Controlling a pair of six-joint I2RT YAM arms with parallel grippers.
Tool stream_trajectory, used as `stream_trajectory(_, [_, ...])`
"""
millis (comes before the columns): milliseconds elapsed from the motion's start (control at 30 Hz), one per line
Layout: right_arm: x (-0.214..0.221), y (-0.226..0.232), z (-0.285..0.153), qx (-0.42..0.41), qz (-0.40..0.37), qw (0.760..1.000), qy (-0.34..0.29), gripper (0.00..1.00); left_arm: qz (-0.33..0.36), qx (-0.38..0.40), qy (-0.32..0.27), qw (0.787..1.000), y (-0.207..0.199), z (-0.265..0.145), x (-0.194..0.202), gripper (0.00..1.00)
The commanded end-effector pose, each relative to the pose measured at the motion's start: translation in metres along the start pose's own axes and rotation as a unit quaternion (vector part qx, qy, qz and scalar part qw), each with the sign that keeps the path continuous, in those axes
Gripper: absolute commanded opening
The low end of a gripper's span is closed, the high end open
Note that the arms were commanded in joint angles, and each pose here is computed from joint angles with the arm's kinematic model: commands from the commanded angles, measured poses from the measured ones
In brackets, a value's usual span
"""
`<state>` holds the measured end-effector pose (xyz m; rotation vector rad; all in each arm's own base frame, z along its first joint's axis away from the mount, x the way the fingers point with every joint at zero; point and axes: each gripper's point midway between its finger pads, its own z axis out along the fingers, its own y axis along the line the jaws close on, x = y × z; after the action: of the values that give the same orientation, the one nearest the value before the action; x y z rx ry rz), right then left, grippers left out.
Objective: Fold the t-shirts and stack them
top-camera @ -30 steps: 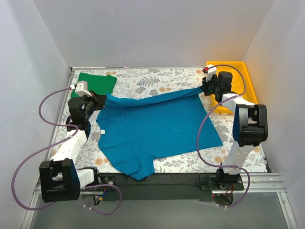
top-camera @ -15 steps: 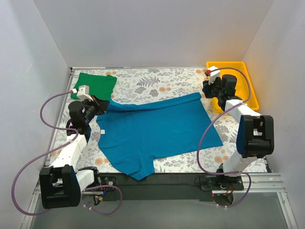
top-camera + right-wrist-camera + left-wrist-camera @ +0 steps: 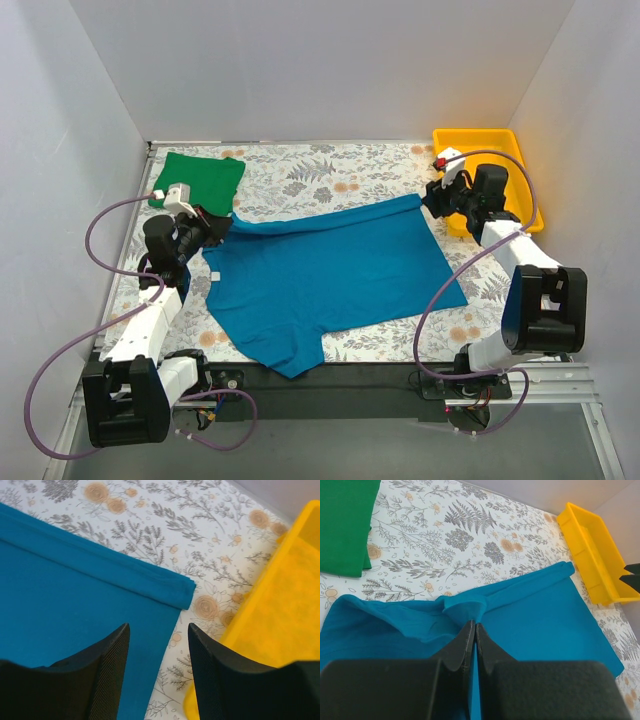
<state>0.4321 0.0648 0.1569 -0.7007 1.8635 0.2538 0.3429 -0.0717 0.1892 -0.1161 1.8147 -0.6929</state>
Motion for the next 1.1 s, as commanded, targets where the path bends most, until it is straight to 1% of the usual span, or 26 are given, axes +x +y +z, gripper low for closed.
stream_trajectory(0, [-0.004, 0.026, -0.010, -0.055, -0.004, 0.998, -0.013, 0.57, 0.007, 0.008, 0.009, 1.000, -0.005, -0.006, 0.006, 0.00])
stream_trajectory(367, [0.006, 0.041, -0.017, -0.074, 0.006, 0.997, -0.010, 0.61, -0.006, 0.005, 0.031, 0.999, -0.011, -0.011, 0.020, 0.00])
stream_trajectory(600, [0.008, 0.047, -0.021, -0.086, 0.015, 0.996, -0.013, 0.63, -0.040, -0.022, 0.036, 0.998, -0.019, -0.014, 0.029, 0.00])
stream_trajectory(767, [0.010, 0.047, -0.022, -0.088, 0.019, 0.996, -0.013, 0.63, -0.041, -0.039, 0.030, 0.998, -0.025, -0.016, 0.034, 0.00])
stream_trajectory(1067, [0.012, 0.047, -0.023, -0.091, 0.024, 0.995, -0.015, 0.64, -0.043, -0.037, 0.061, 0.997, -0.032, -0.014, 0.051, 0.00])
